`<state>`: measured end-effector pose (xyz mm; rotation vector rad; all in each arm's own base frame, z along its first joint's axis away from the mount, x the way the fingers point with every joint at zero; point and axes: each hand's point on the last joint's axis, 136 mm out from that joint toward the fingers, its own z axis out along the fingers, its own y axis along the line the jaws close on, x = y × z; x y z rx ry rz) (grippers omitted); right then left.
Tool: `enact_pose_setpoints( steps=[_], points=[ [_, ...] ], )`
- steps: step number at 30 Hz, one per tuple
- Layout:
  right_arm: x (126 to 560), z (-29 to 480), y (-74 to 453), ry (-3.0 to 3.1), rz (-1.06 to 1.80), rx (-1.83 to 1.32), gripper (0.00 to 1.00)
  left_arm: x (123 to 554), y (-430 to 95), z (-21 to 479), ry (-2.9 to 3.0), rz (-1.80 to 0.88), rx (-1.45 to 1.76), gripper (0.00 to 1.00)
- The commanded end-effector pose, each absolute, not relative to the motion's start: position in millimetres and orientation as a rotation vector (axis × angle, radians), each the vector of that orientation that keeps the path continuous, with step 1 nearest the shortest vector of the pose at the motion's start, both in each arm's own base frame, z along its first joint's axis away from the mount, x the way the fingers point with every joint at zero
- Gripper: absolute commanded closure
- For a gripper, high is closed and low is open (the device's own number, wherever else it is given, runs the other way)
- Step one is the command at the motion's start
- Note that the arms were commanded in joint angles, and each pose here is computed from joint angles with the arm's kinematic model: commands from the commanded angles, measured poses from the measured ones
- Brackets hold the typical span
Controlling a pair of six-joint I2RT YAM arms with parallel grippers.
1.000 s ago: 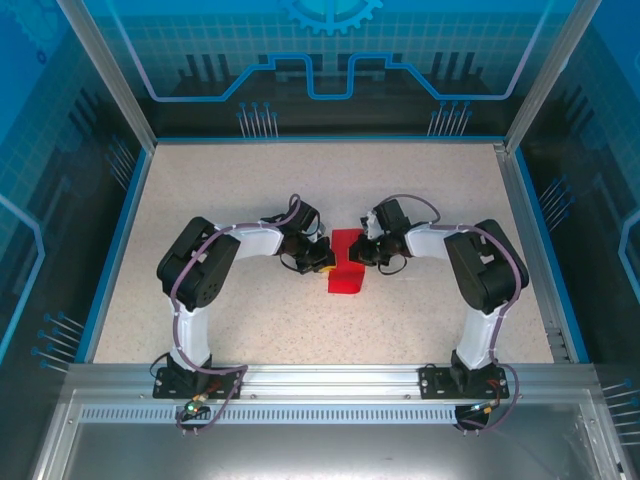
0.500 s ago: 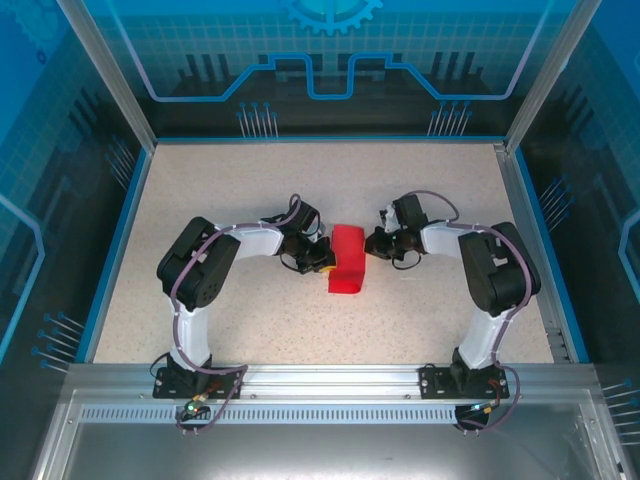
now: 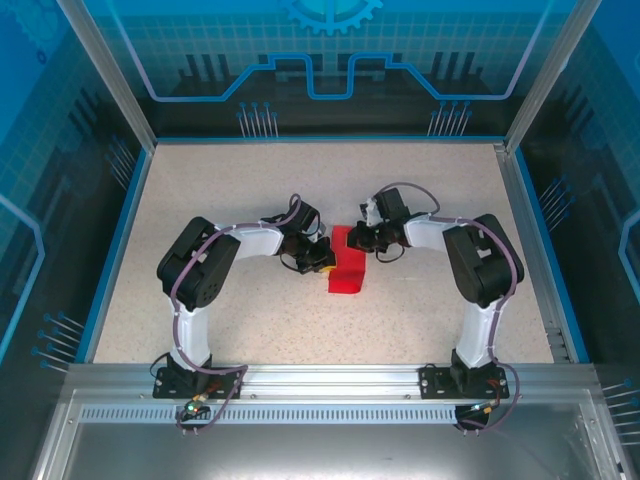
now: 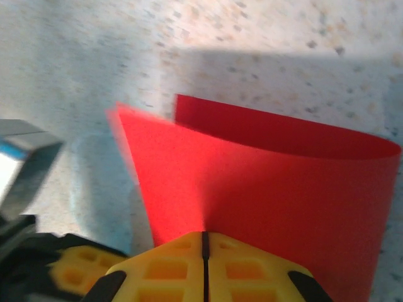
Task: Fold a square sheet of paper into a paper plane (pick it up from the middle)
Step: Fold the square sheet of paper in half at the center of the table.
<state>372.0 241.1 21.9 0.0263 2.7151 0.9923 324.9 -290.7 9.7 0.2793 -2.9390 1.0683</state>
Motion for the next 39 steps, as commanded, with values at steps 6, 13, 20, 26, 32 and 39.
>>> enact_pose_setpoints(
  steps=[6,13,20,26,32,39],
  points=[
    [404.2,1.5,203.5,2.703,0.949,0.221,0.93,264.8,-232.9,-64.1,-2.893,0.540,0.369,1.00],
    [421.3,0.1,171.6,2.669,0.890,0.407,0.93,260.9,-230.3,-64.9,-2.894,0.536,0.366,1.00],
    [436.2,27.6,168.4,2.608,0.879,0.427,0.92,263.0,-232.2,-63.4,-2.900,0.545,0.363,1.00],
    [411.5,74.4,181.3,2.544,0.937,0.330,0.92,264.9,-232.6,-63.7,-2.902,0.547,0.368,1.00],
    [342.4,77.5,216.9,2.627,1.069,0.229,0.91,265.9,-234.1,-65.0,-2.904,0.552,0.377,1.00],
    [283.2,40.7,233.5,2.777,1.186,0.274,0.91,264.9,-233.4,-67.3,-2.906,0.548,0.383,1.00]
  ],
)
